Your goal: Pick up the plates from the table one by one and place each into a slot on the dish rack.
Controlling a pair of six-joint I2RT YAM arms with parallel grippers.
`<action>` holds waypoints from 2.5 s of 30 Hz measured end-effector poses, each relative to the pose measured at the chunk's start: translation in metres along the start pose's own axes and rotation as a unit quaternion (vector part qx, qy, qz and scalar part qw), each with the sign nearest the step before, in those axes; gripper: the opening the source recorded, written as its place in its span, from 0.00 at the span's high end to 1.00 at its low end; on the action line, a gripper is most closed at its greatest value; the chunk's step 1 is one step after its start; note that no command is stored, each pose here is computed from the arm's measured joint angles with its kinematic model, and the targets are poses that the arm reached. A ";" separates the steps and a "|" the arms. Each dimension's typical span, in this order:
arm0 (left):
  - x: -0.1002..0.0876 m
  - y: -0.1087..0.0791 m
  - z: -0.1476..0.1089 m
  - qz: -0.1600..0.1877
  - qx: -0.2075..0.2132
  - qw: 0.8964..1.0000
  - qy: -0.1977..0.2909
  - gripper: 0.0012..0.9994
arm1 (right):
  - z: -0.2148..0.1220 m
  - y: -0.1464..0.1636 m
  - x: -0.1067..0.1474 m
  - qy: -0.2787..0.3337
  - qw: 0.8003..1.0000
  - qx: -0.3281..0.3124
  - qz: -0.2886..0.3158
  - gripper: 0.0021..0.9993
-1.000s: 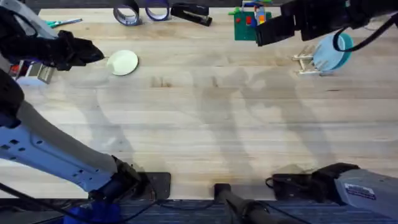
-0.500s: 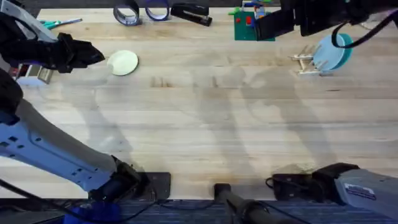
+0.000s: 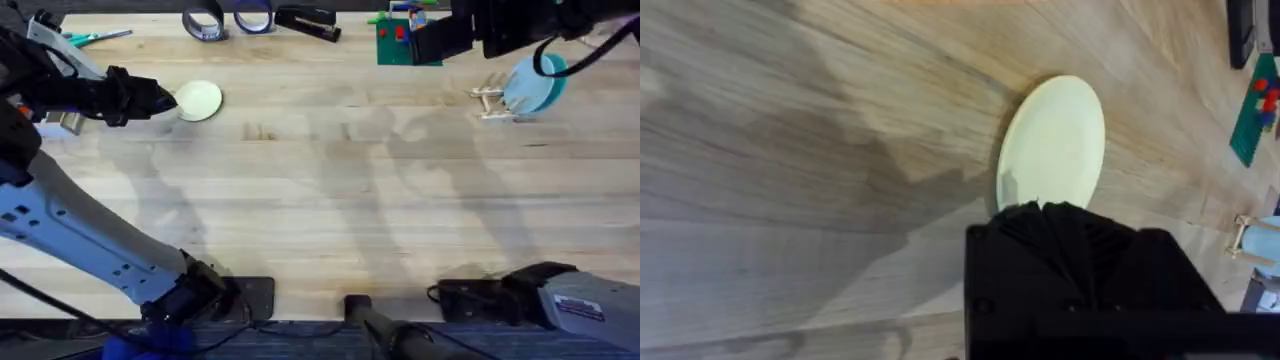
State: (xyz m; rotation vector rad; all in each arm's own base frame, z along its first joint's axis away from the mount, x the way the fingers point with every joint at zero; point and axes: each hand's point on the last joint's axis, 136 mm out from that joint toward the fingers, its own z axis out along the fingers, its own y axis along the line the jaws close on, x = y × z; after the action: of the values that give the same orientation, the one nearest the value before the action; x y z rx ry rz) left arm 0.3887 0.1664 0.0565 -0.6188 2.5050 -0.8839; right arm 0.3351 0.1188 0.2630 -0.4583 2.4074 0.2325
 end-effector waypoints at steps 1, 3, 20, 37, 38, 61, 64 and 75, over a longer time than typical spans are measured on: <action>0.000 0.000 0.000 0.000 0.000 1.000 0.000 0.96 | 0.000 0.000 0.000 0.000 1.000 0.000 0.000 0.00; -0.001 0.000 0.000 0.002 0.000 1.000 -0.002 0.96 | 0.000 0.000 0.000 0.000 1.000 0.000 0.000 0.00; -0.002 0.013 0.021 -0.015 0.031 0.999 0.005 0.96 | 0.000 0.000 0.000 0.000 1.000 0.000 0.000 0.00; -0.004 0.013 0.024 -0.021 0.045 0.999 0.005 0.96 | 0.000 0.000 0.000 0.000 1.000 0.000 0.000 0.00; -0.004 0.013 0.024 -0.021 0.045 0.999 0.006 0.96 | 0.000 0.000 0.000 0.000 1.000 0.000 0.000 0.00; -0.004 0.013 0.024 -0.022 0.045 0.999 0.006 0.96 | 0.073 0.063 -0.043 -0.031 0.990 -0.129 0.056 0.01; -0.004 0.013 0.024 -0.022 0.045 0.999 0.006 0.96 | 0.088 0.077 -0.048 -0.033 0.985 -0.155 0.072 0.01; -0.004 0.013 0.024 -0.022 0.045 0.999 0.006 0.96 | 0.132 0.112 -0.058 -0.031 0.969 -0.205 0.133 0.00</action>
State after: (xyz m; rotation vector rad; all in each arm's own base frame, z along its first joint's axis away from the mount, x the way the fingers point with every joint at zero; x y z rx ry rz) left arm 0.4003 0.1663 0.0315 -0.6428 2.4556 -1.0133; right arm 0.4113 0.2743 0.2052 -0.2990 2.3543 0.8612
